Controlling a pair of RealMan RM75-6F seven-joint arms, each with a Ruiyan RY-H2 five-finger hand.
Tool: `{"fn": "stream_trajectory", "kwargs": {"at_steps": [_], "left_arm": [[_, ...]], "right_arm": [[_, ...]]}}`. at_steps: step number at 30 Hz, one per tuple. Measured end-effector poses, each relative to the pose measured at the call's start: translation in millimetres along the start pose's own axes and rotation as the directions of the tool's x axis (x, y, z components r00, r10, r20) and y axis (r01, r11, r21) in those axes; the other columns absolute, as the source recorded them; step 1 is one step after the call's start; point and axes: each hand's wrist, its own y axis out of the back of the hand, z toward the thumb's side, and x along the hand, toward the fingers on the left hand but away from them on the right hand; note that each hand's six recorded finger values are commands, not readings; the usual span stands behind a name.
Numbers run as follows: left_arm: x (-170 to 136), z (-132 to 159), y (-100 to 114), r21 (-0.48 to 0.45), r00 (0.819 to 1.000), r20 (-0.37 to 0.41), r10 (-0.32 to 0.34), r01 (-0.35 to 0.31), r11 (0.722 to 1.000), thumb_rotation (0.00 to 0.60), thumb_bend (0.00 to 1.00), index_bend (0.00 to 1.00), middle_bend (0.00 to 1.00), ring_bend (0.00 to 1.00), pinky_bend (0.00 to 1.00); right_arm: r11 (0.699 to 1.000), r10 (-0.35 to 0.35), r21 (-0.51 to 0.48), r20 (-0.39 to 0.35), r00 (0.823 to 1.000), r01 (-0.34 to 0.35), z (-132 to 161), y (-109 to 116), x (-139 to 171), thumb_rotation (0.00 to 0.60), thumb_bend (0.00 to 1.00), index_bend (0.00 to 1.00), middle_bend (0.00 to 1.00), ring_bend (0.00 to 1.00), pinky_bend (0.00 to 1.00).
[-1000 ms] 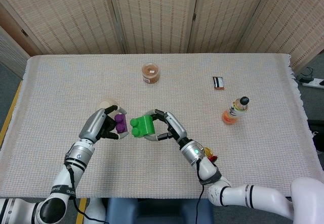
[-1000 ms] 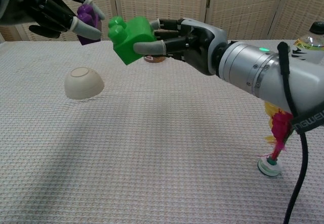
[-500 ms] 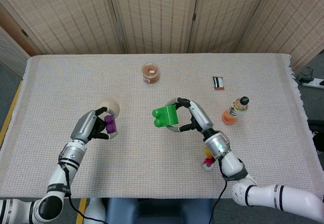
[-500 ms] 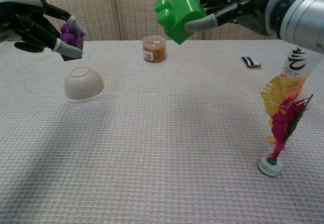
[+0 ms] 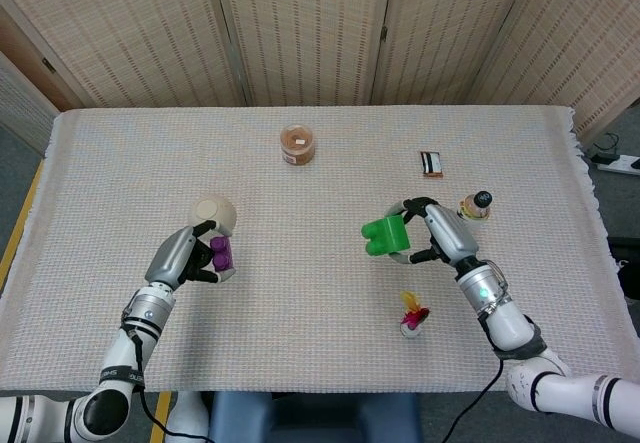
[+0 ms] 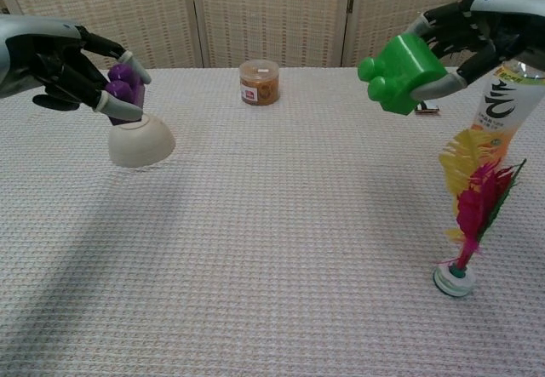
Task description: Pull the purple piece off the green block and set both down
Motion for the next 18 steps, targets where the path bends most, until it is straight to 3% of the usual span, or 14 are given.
{"fn": "stream_trajectory", "kwargs": {"at_steps": [7,18], "left_arm": [[6.1,-20.6,-10.4,0.025,1.000,-0.012,0.001,-0.001,1.000,0.600,0.25,0.68,1.00,1.00,1.00],[21.6,-47.0,-24.9,0.078,0.999,-0.028,0.016,-0.014,0.997,0.600,0.25,0.68,1.00,1.00,1.00]], "right_arm": [[0.992,-0.012,0.130,0.016,1.000,0.010,-34.0,-1.5,7.8,0.600,0.24,0.74,0.40,0.39,0.15],[0.975,0.012,0.220,0.046,0.999,-0.022,-66.0,-21.8,7.1,0.600,0.24,0.74,0.40,0.39,0.15]]}}
